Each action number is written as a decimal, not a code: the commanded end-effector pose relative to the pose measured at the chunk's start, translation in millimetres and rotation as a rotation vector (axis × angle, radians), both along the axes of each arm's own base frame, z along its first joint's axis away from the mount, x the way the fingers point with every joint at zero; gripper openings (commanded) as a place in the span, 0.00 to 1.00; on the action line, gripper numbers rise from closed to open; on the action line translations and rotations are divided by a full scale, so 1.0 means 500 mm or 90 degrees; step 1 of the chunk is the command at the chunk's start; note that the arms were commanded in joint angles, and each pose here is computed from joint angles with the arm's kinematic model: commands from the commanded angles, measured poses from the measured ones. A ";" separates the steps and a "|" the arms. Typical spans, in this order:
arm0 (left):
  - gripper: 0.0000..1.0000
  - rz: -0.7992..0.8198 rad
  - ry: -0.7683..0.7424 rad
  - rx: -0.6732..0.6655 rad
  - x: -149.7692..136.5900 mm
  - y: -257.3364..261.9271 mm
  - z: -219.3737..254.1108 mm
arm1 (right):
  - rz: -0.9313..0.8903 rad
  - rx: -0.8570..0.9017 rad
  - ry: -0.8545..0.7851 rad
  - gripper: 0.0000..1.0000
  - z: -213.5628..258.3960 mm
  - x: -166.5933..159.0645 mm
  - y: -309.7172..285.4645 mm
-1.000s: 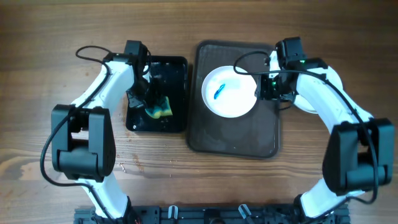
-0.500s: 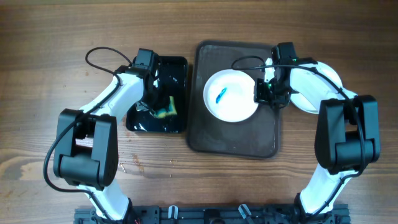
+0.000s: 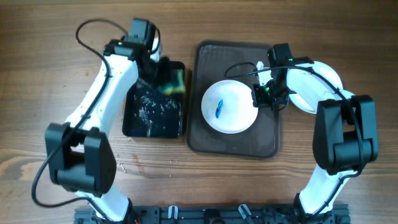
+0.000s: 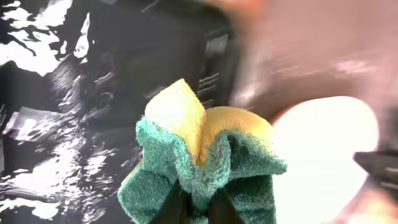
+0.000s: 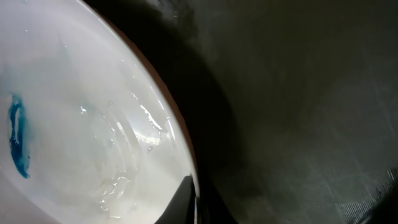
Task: Clean dirty plates on tray and stack at the side
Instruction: 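Scrub the last plate with the sponge in the left gripper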
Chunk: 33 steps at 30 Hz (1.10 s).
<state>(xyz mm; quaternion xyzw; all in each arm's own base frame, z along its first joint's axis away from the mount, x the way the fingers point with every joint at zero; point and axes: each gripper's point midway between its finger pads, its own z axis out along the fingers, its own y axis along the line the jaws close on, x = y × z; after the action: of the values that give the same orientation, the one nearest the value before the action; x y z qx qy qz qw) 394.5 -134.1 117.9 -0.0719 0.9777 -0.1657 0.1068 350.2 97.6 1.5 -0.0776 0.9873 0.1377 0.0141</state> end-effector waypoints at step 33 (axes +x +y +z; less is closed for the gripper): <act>0.04 -0.361 0.190 -0.254 -0.188 -0.369 -0.176 | -0.137 -0.005 0.081 0.04 -0.036 -0.029 0.006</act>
<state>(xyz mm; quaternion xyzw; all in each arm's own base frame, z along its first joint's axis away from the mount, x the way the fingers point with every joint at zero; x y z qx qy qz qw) 349.1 -273.5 18.1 0.1160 0.9664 -0.2288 -0.0141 342.6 112.7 0.7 -0.0194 0.9856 0.1674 -0.0114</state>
